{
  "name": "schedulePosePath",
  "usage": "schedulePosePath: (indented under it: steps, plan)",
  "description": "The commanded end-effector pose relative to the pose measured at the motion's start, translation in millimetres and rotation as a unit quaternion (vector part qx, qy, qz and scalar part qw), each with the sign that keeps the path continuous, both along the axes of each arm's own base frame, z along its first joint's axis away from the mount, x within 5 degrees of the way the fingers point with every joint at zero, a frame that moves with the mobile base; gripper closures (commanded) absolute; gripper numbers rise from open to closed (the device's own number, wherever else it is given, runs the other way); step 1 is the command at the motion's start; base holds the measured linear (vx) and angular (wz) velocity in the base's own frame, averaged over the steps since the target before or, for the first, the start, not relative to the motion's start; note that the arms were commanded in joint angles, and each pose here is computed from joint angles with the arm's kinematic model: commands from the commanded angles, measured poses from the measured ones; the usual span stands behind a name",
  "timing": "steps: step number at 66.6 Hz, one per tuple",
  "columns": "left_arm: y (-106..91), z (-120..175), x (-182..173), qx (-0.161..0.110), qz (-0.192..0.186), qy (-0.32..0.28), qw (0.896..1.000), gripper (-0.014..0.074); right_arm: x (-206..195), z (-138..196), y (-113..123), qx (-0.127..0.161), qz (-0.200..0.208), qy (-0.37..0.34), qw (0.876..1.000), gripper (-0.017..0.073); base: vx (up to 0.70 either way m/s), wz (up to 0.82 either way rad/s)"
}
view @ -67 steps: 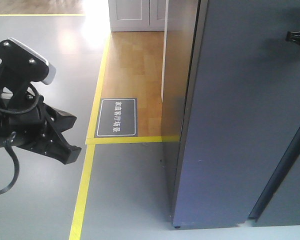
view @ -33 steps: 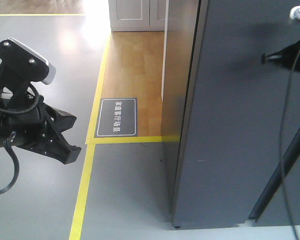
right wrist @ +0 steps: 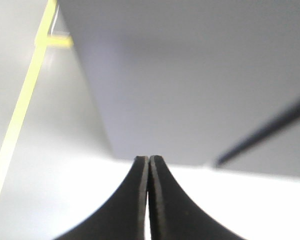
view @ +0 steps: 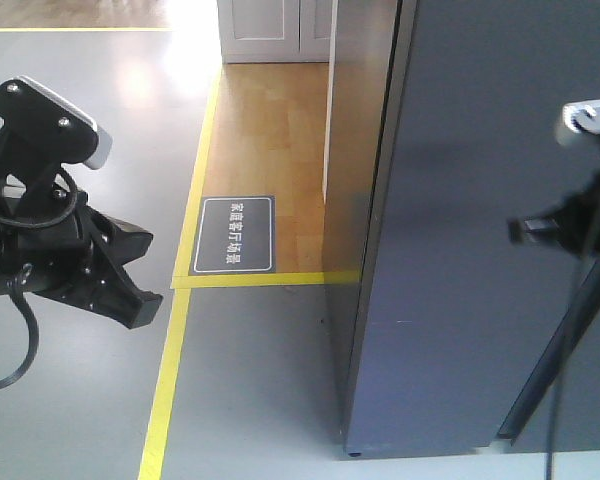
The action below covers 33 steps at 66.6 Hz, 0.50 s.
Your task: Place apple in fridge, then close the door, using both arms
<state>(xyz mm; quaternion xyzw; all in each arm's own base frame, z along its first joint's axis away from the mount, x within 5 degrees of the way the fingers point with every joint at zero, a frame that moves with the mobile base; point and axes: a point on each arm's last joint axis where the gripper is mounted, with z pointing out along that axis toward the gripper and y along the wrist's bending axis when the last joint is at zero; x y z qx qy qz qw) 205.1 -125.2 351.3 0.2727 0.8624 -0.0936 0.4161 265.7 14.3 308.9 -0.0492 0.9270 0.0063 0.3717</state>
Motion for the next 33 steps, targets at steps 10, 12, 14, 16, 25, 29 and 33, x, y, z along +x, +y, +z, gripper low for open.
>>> schedulePosePath:
  steps: [10, 12, 14, 16, 25, 29, 33]
  plan:
    - [0.7, 17.4, -1.1, -0.030, 0.001, -0.044, 0.999, 0.0600, -68.7, 14.4, -1.2, 0.019, -0.002, -0.032, 0.999, 0.0562, 0.00, 0.00]
    - [0.7, 17.4, -1.1, -0.030, 0.001, -0.044, 0.999, 0.0600, -76.6, 13.2, -1.2, 0.022, -0.001, -0.028, 0.999, 0.0562, 0.00, 0.00]
    - [0.7, 17.4, -1.1, -0.030, 0.001, -0.044, 0.999, 0.0600, -84.4, 12.3, -1.2, 0.024, -0.001, -0.022, 0.999, 0.0562, 0.00, 0.00]
    - [0.7, 17.4, -1.1, -0.030, 0.001, -0.044, 0.999, 0.0600, -93.0, 12.9, -1.4, 0.025, 0.000, -0.023, 0.999, 0.0562, 0.00, 0.00]
    - [0.7, 17.4, -1.1, -0.030, 0.001, -0.044, 0.999, 0.0600, -126.0, 7.5, -1.6, 0.032, 0.003, -0.012, 0.999, 0.0562, 0.00, 0.00]
    - [0.7, 17.4, -1.1, -0.030, 0.001, -0.044, 0.999, 0.0600, -138.9, 6.7, -2.2, 0.032, 0.004, -0.018, 0.999, 0.0562, 0.00, 0.00]
    - [0.7, 17.4, -1.1, -0.030, 0.001, -0.044, 0.999, 0.0600, -151.4, 3.8, -3.1, 0.029, 0.005, -0.017, 0.999, 0.0562, 0.00, 0.00]
